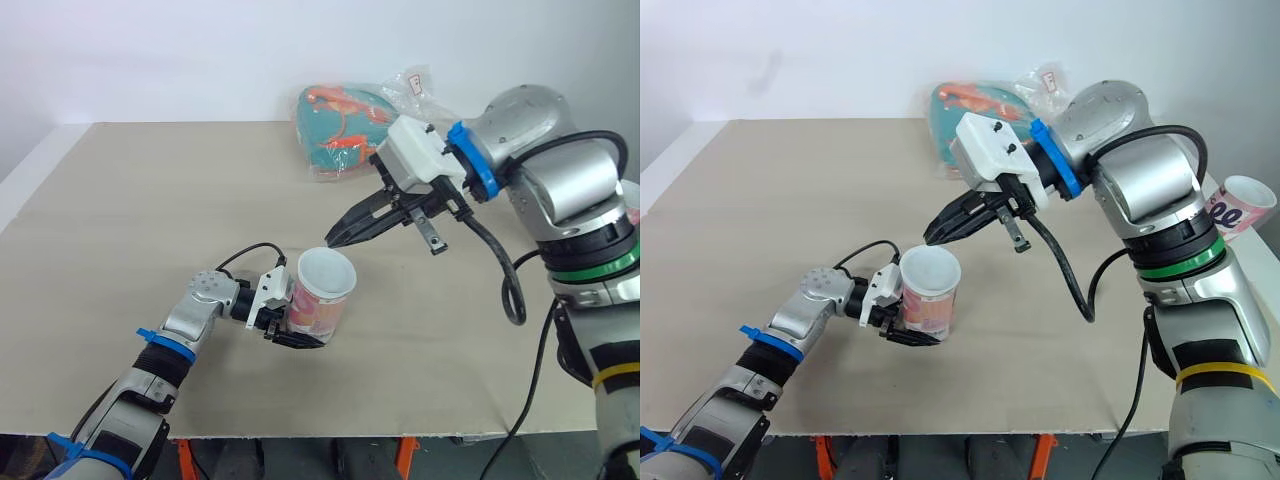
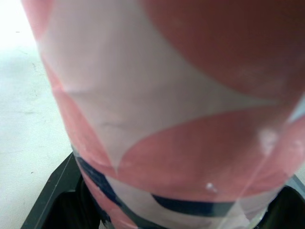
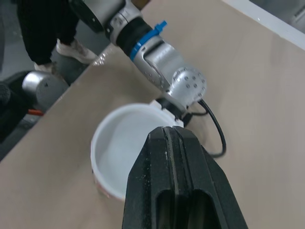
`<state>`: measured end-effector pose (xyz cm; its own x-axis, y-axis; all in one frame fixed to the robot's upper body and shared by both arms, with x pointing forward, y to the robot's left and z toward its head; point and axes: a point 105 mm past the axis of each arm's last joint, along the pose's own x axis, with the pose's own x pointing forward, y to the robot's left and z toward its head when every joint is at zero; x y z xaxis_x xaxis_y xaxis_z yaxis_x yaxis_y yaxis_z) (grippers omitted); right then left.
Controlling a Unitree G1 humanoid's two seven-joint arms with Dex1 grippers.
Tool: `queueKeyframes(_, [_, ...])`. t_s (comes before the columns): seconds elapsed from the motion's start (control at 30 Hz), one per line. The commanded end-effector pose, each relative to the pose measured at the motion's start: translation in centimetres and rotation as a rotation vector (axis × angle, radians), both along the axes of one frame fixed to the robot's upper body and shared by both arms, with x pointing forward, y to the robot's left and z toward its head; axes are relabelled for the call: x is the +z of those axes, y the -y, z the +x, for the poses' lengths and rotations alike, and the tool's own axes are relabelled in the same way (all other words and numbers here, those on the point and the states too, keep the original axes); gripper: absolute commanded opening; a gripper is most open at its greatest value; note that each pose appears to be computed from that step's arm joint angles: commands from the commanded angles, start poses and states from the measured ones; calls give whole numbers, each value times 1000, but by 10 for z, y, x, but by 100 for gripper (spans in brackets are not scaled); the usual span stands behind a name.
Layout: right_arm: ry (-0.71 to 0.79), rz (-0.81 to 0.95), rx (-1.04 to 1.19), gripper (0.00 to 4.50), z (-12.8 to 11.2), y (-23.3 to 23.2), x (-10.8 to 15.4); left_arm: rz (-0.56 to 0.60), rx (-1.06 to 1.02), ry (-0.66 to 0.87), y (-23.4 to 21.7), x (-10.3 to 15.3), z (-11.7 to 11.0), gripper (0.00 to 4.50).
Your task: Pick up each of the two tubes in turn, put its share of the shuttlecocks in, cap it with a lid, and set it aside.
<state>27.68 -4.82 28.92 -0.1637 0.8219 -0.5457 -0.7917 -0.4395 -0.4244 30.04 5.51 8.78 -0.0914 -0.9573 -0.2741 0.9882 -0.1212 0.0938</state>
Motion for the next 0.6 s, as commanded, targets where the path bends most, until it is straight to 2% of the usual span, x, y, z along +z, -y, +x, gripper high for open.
queueKeyframes(0.03, [-6,-32,57,5,-9,-7,-3,83,88,-47,-20,-19,6,307])
queueKeyframes(0.4, [63,-187,49,5,3,-13,-45,78,108,-54,-23,-19,4,307])
queueKeyframes(0.6, [199,-326,65,5,13,-3,-72,74,124,-56,-25,-20,3,307])
